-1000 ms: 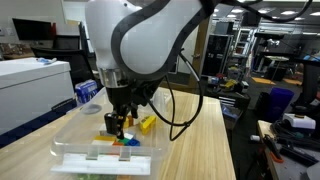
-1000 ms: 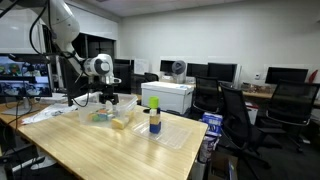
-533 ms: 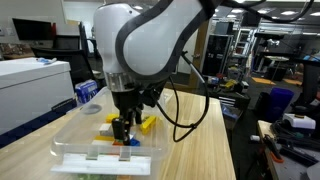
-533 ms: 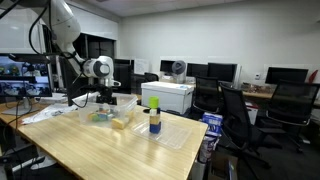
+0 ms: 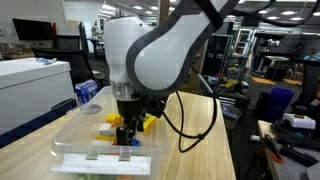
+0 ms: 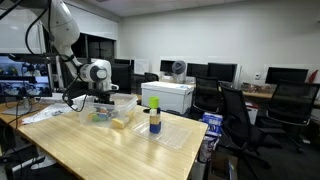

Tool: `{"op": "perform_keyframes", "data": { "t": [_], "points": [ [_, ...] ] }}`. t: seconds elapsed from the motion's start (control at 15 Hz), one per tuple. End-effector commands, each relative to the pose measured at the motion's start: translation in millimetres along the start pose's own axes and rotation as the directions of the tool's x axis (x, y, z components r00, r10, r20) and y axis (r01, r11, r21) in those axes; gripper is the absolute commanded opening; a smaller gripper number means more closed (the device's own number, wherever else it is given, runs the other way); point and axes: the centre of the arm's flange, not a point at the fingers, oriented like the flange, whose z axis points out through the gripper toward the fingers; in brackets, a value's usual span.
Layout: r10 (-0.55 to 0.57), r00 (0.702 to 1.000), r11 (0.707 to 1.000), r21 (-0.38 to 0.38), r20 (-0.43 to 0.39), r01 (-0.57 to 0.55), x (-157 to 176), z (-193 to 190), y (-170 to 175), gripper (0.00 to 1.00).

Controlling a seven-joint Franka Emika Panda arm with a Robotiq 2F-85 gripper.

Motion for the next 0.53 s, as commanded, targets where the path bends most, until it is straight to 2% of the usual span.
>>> {"op": "perform_keyframes", "data": {
  "t": [0.0,0.13,0.47],
  "points": [
    [0.078,0.997,0.997,-0.024,-0.028,-0.078,-6.3,21.6,12.9,1.0],
    [0.139,0.99,0.99,-0.029,-0.025,-0.14,-2.6,29.4,20.8,0.73],
    [0.217,0.976,0.975,-0.049,-0.027,-0.218,1.7,33.6,26.6,0.37]
  ]
}}
